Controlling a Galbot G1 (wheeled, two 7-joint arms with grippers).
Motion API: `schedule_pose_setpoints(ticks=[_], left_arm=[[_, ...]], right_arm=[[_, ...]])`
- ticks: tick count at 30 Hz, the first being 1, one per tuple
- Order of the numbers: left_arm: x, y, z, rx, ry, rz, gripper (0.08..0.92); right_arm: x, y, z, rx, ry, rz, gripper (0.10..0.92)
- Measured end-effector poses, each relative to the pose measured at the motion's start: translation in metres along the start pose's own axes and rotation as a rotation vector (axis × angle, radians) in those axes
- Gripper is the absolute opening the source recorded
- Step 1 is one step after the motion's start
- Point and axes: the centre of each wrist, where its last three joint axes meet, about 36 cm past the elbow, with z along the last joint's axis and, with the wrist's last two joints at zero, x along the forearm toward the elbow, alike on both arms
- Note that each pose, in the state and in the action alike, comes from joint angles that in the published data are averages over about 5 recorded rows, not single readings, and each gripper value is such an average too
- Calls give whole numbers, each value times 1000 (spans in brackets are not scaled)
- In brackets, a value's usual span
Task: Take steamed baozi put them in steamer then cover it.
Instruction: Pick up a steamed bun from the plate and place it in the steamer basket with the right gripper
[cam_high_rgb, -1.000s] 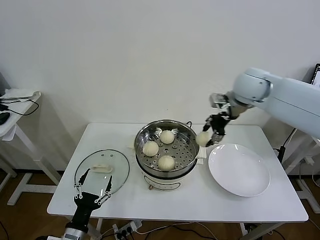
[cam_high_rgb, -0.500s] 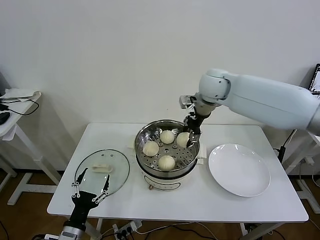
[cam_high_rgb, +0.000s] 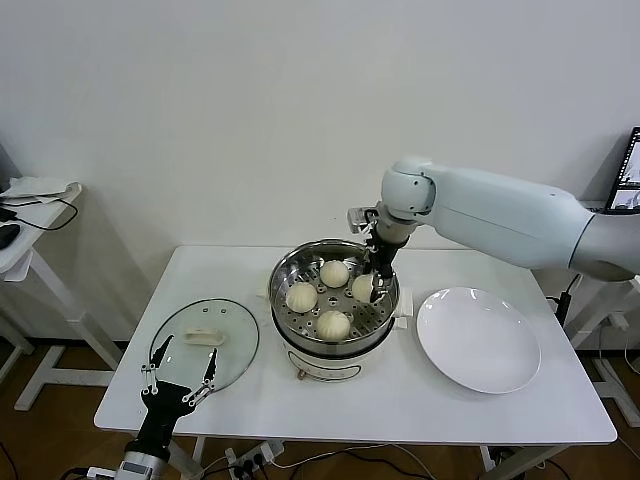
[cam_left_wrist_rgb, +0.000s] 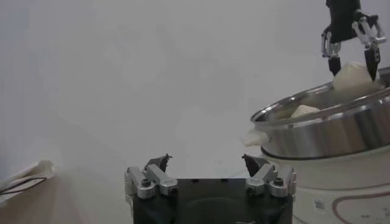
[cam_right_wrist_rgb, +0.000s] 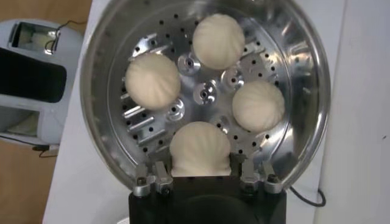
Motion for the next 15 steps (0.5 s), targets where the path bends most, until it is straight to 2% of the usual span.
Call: schedule_pose_setpoints(ticks=[10, 15], left_arm=[[1, 0, -1, 0, 0, -1, 823], [0, 0, 0, 0, -1, -1, 823]], right_arm=[[-16, -1, -4, 6, 20, -13, 639], [-20, -2, -5, 7, 22, -14, 746]])
